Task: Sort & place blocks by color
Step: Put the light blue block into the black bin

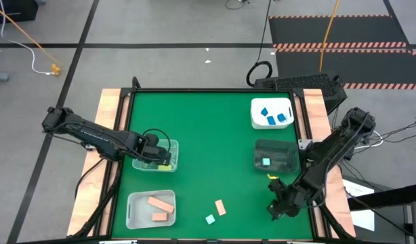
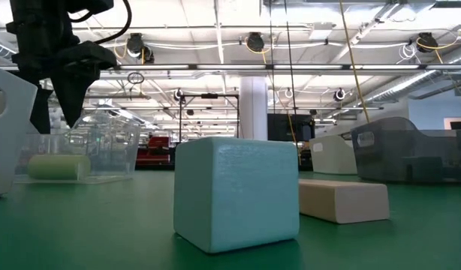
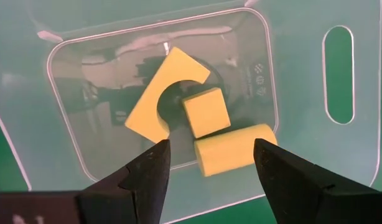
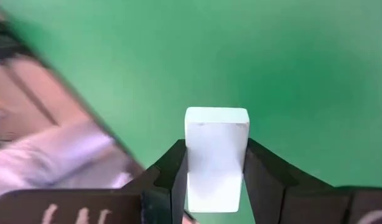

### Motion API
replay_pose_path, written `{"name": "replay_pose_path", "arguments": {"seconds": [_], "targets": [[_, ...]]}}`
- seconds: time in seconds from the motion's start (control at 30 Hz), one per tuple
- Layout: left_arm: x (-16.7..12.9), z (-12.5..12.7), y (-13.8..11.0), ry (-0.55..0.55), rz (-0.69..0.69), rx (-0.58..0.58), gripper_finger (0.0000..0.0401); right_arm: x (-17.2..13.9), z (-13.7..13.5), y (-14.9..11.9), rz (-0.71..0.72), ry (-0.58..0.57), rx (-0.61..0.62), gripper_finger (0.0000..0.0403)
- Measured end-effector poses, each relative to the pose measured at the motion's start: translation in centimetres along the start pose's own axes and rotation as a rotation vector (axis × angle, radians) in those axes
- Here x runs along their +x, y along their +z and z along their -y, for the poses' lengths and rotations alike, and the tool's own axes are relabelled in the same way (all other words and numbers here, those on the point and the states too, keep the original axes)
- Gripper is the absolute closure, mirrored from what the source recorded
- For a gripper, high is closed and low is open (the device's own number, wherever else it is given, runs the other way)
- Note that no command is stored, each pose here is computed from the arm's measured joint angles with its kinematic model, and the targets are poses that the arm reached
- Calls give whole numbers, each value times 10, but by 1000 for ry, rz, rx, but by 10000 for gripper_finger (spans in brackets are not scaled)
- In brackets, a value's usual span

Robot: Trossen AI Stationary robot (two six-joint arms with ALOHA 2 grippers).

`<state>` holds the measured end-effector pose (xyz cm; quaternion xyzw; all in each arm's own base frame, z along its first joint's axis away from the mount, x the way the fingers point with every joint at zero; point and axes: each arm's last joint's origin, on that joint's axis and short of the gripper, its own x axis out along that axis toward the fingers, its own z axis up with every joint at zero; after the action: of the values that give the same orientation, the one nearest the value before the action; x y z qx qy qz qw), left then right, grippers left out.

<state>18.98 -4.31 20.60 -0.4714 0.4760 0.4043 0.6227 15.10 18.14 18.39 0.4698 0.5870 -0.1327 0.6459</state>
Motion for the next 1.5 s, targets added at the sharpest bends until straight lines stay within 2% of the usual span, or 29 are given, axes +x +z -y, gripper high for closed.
{"name": "replay_pose_path", "arguments": {"seconds": [0.3, 0.47, 0.63, 0.8, 0.93, 1.0, 1.13, 1.3, 1.5], "targets": [[-5, 1, 0, -51, 0, -14, 169, -57, -12, 9, 429, 353, -235, 294], [-9, 7, 1, -144, 16, -21, 169, -82, -15, 12, 663, 425, -411, 294], [-20, 16, 5, -309, 95, 27, 169, -95, -15, 17, 839, 389, -550, 294], [-40, 29, 9, -546, 240, 120, 169, -99, -15, 24, 995, 249, -701, 294], [-65, 46, 13, -818, 400, 264, 169, -101, -19, 32, 1069, 177, -780, 294], [-83, 57, 13, -988, 511, 334, 169, -103, -23, 37, 1108, 162, -810, 294], [-109, 67, 14, -1201, 735, 444, 169, -107, -30, 46, 1188, 120, -875, 294], [-126, 68, 14, -1312, 888, 482, 169, -111, -31, 61, 1237, 55, -866, 287], [-127, 68, 13, -1322, 888, 483, 169, -113, -29, 75, 1261, 1, -818, 289]]}}
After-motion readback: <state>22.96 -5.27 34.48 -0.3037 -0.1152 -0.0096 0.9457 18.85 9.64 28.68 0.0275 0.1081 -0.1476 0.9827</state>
